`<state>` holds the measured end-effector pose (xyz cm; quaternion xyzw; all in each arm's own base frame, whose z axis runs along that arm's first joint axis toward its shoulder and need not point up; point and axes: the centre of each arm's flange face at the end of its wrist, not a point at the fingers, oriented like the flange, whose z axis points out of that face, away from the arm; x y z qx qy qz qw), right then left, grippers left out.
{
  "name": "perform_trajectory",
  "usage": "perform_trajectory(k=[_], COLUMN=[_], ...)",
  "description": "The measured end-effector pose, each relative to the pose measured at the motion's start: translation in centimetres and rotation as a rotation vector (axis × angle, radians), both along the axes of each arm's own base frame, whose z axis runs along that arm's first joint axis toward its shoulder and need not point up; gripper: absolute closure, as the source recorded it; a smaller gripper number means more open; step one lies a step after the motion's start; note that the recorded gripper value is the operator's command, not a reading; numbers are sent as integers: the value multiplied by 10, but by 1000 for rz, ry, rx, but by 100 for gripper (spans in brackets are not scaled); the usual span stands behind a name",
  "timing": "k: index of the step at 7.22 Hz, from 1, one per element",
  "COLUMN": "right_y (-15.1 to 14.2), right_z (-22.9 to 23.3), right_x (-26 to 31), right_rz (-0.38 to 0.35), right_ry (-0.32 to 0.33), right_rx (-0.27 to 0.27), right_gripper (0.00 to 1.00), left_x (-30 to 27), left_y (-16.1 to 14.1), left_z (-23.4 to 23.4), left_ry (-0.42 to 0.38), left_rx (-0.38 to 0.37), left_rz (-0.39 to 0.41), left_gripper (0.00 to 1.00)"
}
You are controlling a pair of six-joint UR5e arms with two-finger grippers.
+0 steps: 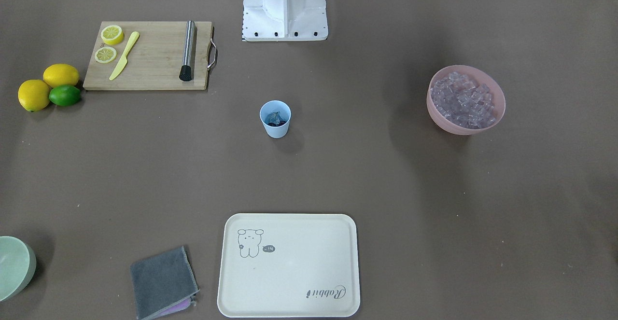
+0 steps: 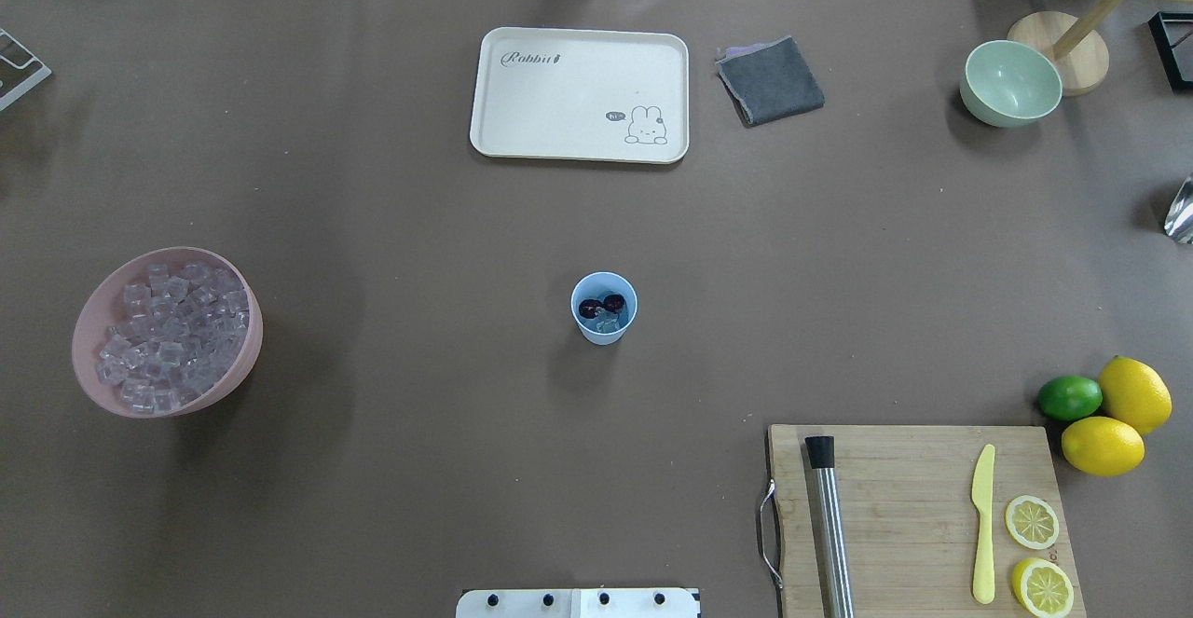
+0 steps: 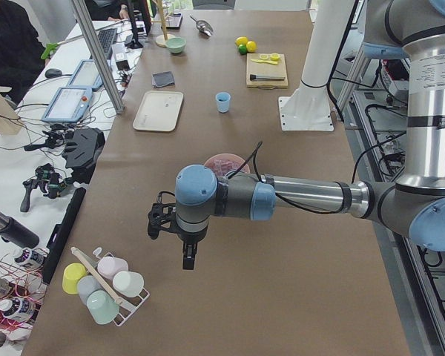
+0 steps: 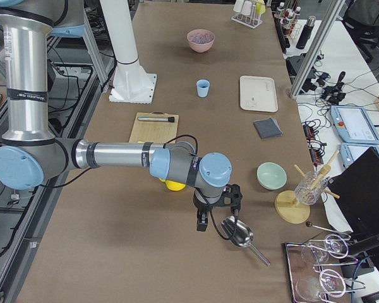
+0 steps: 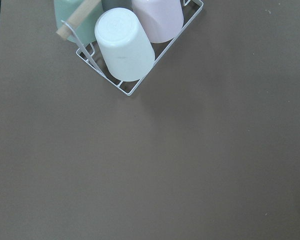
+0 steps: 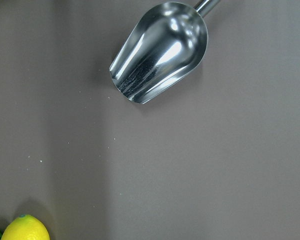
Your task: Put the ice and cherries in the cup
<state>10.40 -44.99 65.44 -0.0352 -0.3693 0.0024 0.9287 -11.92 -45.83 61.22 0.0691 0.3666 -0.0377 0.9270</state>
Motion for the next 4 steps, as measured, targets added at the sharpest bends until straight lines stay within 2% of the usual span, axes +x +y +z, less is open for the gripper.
perform_trajectory(k=[4], right_y=[-1], right_z=[-8], right_x=[0], right_rz=[7], right_ry=[1], right_rx=[10], right_gripper=[0], left_x=[0], left_y=[-1], left_z=[-2], left_ry=[0], left_rx=[4], left_rz=[0], left_gripper=[2])
